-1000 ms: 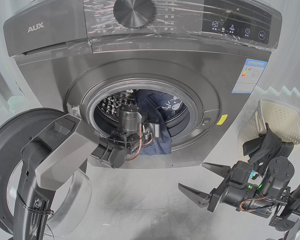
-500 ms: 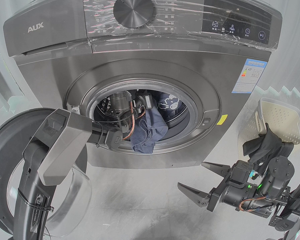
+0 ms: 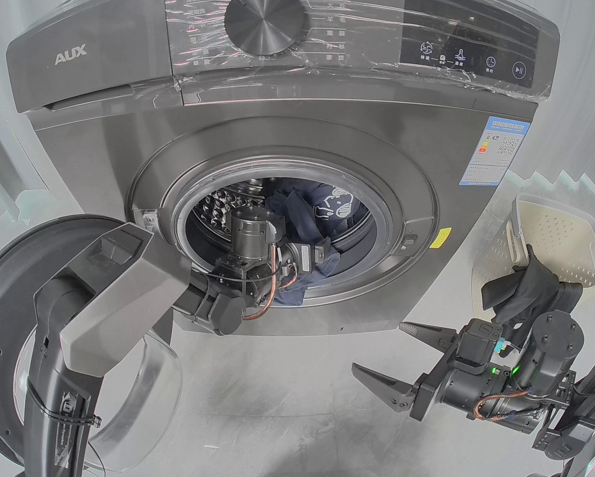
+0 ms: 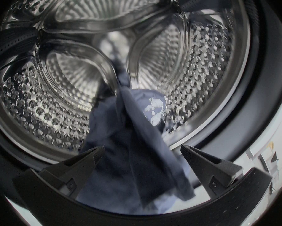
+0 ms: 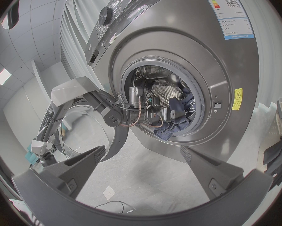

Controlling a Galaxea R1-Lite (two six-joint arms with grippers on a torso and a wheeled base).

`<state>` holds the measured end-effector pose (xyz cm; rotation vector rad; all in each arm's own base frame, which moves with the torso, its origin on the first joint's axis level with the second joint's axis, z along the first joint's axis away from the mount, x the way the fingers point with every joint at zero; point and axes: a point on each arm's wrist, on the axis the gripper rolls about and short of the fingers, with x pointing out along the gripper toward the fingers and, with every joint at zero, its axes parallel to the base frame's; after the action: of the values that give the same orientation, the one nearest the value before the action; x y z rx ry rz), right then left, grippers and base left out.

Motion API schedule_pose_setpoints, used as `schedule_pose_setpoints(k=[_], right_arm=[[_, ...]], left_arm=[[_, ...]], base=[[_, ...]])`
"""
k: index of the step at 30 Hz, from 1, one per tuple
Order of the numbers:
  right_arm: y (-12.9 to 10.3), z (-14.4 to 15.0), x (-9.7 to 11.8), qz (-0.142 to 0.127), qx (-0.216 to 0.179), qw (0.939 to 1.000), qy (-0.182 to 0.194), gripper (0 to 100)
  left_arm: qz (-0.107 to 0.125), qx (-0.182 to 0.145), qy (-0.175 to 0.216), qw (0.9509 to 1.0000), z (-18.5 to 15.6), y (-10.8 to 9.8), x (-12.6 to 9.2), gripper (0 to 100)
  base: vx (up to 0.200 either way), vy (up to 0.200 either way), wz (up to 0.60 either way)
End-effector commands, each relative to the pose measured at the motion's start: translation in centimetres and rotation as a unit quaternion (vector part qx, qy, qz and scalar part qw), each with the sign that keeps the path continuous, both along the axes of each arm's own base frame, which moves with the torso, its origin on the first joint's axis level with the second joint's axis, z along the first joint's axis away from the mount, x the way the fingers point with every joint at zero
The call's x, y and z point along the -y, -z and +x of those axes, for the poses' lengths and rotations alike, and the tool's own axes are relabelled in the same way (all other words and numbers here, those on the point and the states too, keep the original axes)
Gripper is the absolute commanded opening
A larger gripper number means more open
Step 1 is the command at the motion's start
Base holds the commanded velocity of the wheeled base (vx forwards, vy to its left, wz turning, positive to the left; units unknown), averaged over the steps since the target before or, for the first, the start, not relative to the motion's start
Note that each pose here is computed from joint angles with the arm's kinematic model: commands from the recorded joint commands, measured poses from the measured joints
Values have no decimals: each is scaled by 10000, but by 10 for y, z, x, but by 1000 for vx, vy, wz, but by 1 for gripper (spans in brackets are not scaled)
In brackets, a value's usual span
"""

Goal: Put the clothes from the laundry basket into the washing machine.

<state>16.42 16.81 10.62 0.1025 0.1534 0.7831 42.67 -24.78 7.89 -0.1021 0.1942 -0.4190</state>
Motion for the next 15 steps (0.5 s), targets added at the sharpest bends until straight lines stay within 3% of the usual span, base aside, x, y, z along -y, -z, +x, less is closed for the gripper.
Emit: schedule_pose_setpoints(k=[1, 8, 9, 15], right_arm=[[0, 0, 0, 5, 5, 10000, -2, 100], [-1, 0, 0, 10, 11, 10000, -9, 100], [0, 0, 0, 5, 5, 10000, -9, 100], [-3, 0, -1, 54, 53, 10000, -9, 100]], left_arm=[[236, -182, 178, 9994, -18, 3, -1, 100], [421, -298, 171, 9985, -14, 28, -3, 100], [434, -309, 173, 9984, -13, 30, -3, 0], [331, -188, 180, 9991, -8, 24, -1, 0]], base=[[0, 0, 0], [0, 0, 0], [0, 0, 0], [0, 0, 0]])
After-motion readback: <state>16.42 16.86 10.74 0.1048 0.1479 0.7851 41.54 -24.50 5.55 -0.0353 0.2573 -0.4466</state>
